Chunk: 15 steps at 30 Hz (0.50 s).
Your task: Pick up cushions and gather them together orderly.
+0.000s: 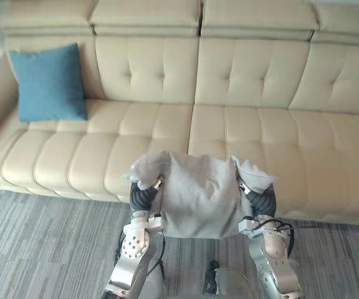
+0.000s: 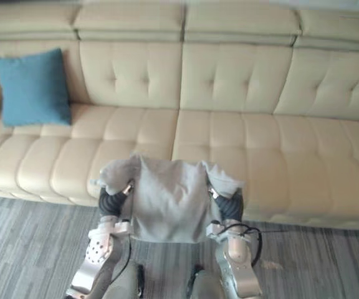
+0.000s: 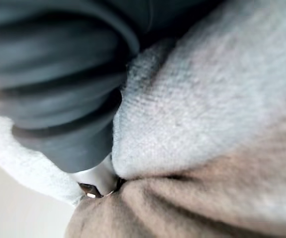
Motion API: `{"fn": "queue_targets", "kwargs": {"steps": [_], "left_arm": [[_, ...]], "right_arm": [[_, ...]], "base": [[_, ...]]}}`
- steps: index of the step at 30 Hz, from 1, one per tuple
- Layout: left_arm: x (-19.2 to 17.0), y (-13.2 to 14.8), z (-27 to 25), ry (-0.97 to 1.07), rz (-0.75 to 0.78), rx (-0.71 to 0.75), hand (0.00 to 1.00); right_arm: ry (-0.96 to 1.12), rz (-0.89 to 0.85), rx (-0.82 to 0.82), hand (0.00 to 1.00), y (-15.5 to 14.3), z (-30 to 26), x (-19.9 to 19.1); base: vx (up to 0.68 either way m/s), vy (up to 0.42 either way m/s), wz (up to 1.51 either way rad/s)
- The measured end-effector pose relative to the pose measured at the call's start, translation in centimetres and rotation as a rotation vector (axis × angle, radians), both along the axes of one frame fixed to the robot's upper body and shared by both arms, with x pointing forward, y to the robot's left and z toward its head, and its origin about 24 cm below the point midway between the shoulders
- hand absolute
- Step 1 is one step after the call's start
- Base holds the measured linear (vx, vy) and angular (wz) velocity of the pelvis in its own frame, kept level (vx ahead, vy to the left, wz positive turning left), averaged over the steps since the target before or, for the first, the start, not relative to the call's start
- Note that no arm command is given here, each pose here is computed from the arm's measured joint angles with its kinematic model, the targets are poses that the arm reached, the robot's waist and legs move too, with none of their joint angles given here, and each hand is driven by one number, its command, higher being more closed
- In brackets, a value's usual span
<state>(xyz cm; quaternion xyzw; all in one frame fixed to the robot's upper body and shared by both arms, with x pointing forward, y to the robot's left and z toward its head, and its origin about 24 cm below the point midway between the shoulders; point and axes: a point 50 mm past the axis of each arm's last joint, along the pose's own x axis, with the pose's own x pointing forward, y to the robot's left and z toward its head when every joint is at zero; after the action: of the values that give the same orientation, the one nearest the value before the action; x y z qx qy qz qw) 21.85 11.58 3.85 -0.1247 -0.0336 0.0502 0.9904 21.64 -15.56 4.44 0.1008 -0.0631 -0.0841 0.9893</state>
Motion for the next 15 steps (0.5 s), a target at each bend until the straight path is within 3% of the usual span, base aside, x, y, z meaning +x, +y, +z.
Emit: {"fn": "queue_targets", "kwargs": {"steps": [15], "left_arm": [[-1.8, 2.1, -1.8, 0.100, -0.001, 0.047, 1.00]], "right_arm": [[0.205, 0.095, -0.024, 1.00, 0.8, -4.4, -0.1]], "base": [[0.30, 0.130, -0.51]]}}
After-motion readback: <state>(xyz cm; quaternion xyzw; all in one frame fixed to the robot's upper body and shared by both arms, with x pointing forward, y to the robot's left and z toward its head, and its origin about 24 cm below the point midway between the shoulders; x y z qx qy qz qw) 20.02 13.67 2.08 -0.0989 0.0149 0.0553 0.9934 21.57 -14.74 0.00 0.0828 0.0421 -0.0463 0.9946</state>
